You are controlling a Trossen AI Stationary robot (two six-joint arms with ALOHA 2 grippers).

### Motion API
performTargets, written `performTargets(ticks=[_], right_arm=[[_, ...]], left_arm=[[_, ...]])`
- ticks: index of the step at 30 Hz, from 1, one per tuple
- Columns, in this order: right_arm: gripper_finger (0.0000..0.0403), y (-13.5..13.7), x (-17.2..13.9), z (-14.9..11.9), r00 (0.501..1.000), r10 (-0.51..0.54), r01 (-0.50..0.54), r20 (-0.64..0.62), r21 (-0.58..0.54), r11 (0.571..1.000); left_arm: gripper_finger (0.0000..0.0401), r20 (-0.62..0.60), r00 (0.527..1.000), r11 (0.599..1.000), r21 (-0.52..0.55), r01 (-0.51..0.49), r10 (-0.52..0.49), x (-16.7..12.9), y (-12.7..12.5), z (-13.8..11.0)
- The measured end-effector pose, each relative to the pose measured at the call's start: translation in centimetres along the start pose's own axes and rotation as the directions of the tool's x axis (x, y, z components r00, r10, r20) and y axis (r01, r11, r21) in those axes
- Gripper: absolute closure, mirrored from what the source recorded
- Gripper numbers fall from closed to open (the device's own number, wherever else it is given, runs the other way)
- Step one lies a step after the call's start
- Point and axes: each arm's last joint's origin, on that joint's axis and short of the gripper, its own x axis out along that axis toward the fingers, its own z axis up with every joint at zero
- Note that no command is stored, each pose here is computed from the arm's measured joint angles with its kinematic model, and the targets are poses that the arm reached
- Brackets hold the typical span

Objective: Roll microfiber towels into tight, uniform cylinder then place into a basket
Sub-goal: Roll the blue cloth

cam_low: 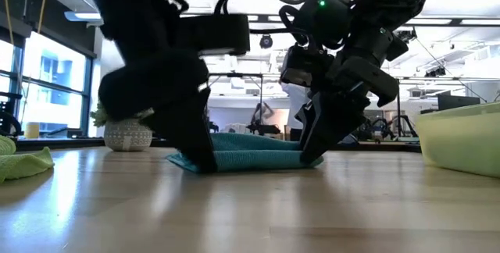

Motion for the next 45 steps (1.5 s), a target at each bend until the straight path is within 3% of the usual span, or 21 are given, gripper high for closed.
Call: performTargets(ticks=[6,11,15,19,24,29,36,39,45], right_arm=[[0.0310,0.0,0.0,0.0,1.000,-0.003,0.003,-0.004,-0.015,1.000],[0.0373,0.0,0.0,-0.1,1.000,0.009,-0.009,-0.013,-0.027,1.000],[0.0397,0.1,0.0,-0.3,0.995,0.089,-0.089,-0.036,0.001,0.996],[0.0397,-0.2,-0.2,-0.3,0.974,0.222,-0.217,-0.042,0.101,0.971],[0.0400,-0.6,-0.3,-0.5,0.939,0.341,-0.328,-0.047,0.177,0.928],[0.0402,-0.5,-0.3,-0.5,0.936,0.347,-0.333,-0.054,0.179,0.926],[0.0402,0.2,-0.2,-0.4,0.943,0.327,-0.317,-0.054,0.145,0.937],[0.0402,0.2,-0.2,-0.4,0.946,0.322,-0.314,-0.047,0.122,0.941],[0.0400,0.0,-0.3,-0.3,0.948,0.315,-0.311,-0.040,0.082,0.947]], left_arm=[[0.0275,-0.031,0.999,0.999,-0.030,-0.016,0.015,0.5,-0.1,-0.4],[0.0334,-0.057,0.998,0.995,-0.097,0.023,-0.028,0.7,0.2,-0.1],[0.0391,-0.088,0.992,0.988,-0.132,0.082,-0.094,0.5,0.8,0.2],[0.0388,-0.095,0.980,0.970,-0.189,0.153,-0.173,-0.3,1.1,0.6],[0.0397,-0.068,0.946,0.910,-0.302,0.284,-0.318,-2.0,1.8,1.9],[0.0397,-0.093,0.943,0.851,-0.466,0.243,-0.320,-1.4,3.2,2.2],[0.0397,-0.145,0.921,0.718,-0.674,0.177,-0.363,1.1,5.0,0.8],[0.0397,-0.130,0.906,0.697,-0.685,0.212,-0.404,1.4,4.8,0.6],[0.0398,-0.106,0.830,0.687,-0.623,0.374,-0.548,1.3,4.0,1.0]])
